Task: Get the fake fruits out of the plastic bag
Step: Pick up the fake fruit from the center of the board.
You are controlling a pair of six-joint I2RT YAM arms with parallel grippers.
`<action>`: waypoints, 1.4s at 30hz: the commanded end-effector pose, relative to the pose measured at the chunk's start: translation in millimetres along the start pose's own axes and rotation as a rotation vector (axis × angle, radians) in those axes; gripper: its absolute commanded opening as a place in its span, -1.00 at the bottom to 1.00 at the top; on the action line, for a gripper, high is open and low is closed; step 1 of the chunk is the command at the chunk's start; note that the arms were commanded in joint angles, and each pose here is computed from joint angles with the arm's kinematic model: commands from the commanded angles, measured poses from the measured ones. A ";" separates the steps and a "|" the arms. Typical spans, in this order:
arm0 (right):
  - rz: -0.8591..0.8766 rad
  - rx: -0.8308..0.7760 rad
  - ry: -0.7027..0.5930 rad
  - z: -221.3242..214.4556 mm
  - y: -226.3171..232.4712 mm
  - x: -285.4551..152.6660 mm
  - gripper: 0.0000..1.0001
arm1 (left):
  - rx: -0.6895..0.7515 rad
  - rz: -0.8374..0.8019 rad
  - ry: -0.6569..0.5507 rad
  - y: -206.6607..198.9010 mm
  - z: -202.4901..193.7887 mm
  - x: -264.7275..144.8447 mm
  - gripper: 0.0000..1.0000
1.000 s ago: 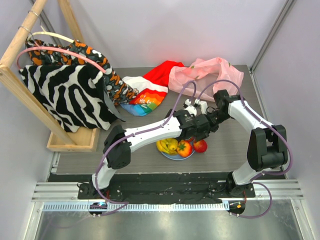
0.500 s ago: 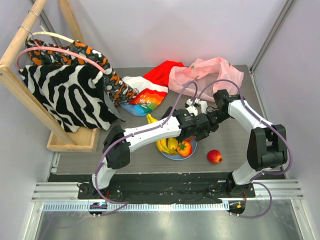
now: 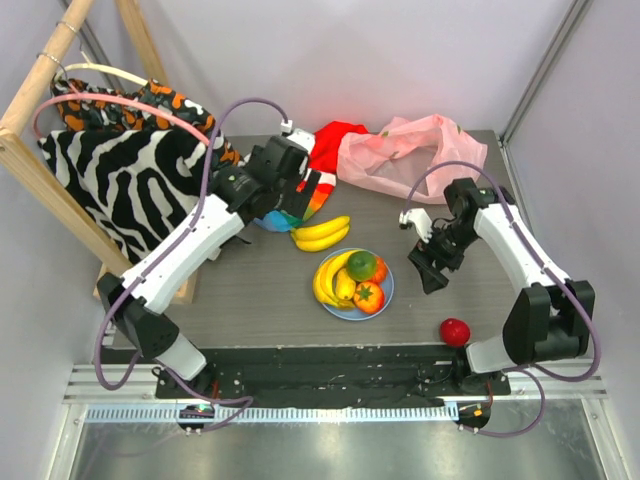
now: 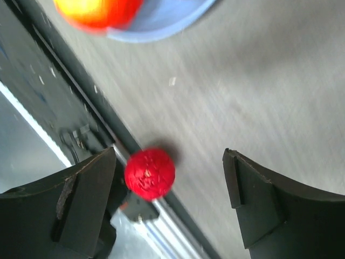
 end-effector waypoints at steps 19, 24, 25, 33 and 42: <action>-0.106 0.092 -0.008 -4.9 -2.5 -5.8 0.79 | 0.677 -0.801 0.163 -31.3 -2.2 119.1 0.45; -0.096 0.096 0.007 -10.9 -0.1 -3.3 0.79 | 0.624 -0.798 0.107 -43.7 7.3 138.8 0.44; -0.094 0.098 0.007 -11.8 0.6 -2.8 0.78 | 0.628 -0.806 0.120 -48.0 4.5 144.7 0.43; -0.073 0.109 0.001 -16.0 3.5 2.5 0.78 | 0.626 -0.822 0.187 -58.7 -9.2 165.6 0.38; -0.072 0.106 -0.016 -6.4 0.1 -1.3 0.76 | 0.629 -0.841 0.264 -66.7 -24.6 178.4 0.02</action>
Point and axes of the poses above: each gripper's point midway between its finger pads, its own x axis out along the fingers, its own y axis along the line the jaws close on, z = x × y, the point moved 8 cm from there along -x, back along the fingers, and after that the axes turned 10 degrees about x, right-handed, at the moved point
